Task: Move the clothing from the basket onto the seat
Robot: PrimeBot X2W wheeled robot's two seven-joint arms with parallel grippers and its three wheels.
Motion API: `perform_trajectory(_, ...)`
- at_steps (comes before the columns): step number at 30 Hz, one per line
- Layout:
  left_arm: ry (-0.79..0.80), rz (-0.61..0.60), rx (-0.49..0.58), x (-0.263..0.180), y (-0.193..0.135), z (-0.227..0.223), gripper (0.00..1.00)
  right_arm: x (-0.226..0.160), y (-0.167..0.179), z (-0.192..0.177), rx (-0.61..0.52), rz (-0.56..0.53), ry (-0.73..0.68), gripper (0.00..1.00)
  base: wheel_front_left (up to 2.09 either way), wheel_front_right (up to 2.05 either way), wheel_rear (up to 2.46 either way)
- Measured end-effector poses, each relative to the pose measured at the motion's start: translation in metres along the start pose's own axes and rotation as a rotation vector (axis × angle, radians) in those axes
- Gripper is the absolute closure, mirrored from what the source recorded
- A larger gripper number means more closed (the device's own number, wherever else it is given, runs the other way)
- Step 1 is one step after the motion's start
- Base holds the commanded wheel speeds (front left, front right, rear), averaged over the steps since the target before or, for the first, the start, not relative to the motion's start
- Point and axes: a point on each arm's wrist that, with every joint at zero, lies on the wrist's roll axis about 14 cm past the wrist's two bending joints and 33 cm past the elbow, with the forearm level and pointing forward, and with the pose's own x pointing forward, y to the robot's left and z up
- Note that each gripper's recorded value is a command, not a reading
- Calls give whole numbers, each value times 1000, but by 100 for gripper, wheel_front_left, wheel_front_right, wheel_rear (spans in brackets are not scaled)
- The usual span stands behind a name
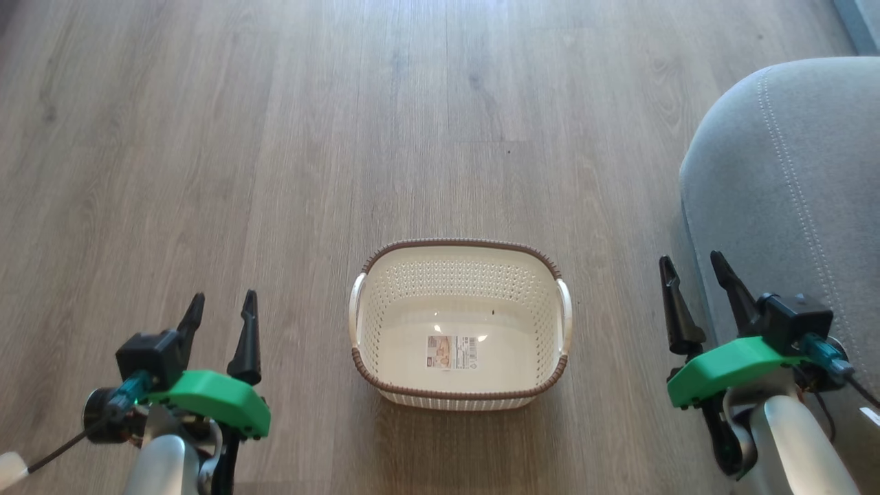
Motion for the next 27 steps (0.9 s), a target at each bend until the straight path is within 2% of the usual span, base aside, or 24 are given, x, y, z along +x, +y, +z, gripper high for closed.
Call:
perform_trajectory(6,0,-1,-1,-3,0,-1,0,-3,1,3,11,-4,-13,0,0,0,0)
perform_trajectory(11,-11,-2,-11,-2,-1,2,0,-6,6,-15,34,0,43,0,0,0,0)
perform_trajectory(27,-4,-14,-13,2,-5,-1,0,-5,2,-18,39,-12,48,0,0,0,0)
